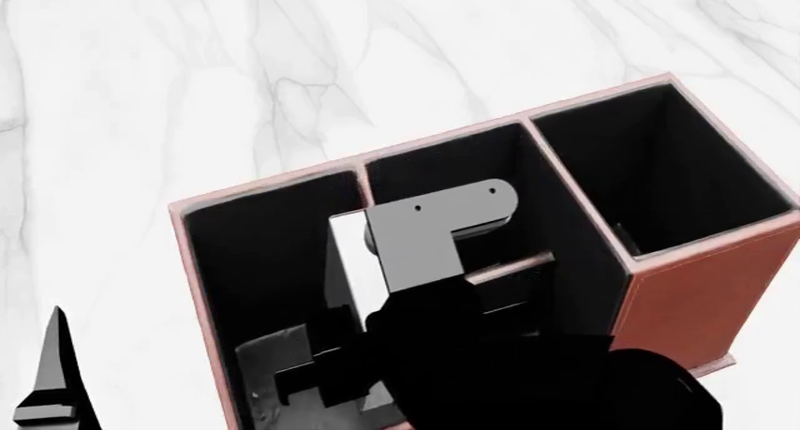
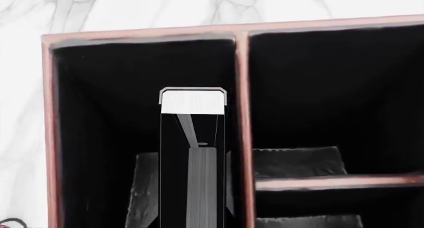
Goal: Pick up the book and place it in the left compartment of the caddy.
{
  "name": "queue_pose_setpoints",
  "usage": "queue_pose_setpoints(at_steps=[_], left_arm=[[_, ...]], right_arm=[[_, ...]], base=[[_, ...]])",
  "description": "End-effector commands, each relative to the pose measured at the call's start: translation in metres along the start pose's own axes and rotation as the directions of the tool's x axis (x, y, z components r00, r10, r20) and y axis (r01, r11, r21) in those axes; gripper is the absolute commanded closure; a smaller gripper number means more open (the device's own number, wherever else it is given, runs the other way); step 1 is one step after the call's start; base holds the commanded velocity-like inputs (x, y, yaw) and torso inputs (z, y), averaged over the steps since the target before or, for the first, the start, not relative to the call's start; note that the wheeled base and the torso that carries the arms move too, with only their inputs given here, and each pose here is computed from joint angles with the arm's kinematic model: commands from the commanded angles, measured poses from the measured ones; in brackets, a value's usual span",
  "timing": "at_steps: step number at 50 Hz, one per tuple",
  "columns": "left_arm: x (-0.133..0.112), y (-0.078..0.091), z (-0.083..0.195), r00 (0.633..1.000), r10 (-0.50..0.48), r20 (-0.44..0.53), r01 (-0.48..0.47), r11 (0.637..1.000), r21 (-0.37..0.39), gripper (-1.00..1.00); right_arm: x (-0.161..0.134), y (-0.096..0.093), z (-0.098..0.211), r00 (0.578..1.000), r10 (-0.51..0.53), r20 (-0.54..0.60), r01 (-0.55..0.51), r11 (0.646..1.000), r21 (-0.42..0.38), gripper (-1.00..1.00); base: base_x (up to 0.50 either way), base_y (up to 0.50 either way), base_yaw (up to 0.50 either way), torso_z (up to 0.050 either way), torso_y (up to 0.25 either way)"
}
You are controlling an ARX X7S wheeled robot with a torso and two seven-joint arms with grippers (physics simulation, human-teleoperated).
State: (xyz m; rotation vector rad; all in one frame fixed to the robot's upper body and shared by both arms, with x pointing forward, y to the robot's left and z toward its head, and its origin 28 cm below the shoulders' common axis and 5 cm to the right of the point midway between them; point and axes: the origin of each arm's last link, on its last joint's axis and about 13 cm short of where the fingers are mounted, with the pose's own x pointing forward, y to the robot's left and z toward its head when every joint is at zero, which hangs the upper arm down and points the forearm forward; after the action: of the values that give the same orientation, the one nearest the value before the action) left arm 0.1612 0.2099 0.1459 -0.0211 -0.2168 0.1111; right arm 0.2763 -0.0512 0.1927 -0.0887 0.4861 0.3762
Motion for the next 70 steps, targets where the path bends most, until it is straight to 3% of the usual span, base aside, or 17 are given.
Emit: queue_pose_setpoints(at_steps=[1,67,68,70], left_arm=[[0.005,0.0,0.0,0.999,-0.034,0.04,0.035,0.999,-0.028,-1.0],[0.006,0.003,0.011,0.999,-0.026,0.045,0.027,0.999,-0.035,-1.0],[0.006,0.003,0.011,0.999,-0.026,0.045,0.028,0.999,-0.035,-1.0],[0.006,0.003,0.011,0.999,-0.026,0.045,0.027,0.999,-0.035,-1.0]], right_arm=[[0.004,0.001,0.011,0.998,0.023,0.06,-0.022,1.0,-0.01,1.0],[0.029,0.007,0.001,0.997,0.052,0.051,-0.053,0.998,0.017,1.0],[0.028,0.007,0.001,0.997,0.051,0.052,-0.052,0.999,0.018,-1.0],[0.029,0.007,0.001,0.997,0.05,0.051,-0.051,0.998,0.02,-1.0]], base=[[0.0,0.0,0.0,0.0,0.0],[0.0,0.0,0.0,0.0,0.001],[0.0,0.0,0.0,0.0,0.0],[0.0,0.0,0.0,0.0,0.0]])
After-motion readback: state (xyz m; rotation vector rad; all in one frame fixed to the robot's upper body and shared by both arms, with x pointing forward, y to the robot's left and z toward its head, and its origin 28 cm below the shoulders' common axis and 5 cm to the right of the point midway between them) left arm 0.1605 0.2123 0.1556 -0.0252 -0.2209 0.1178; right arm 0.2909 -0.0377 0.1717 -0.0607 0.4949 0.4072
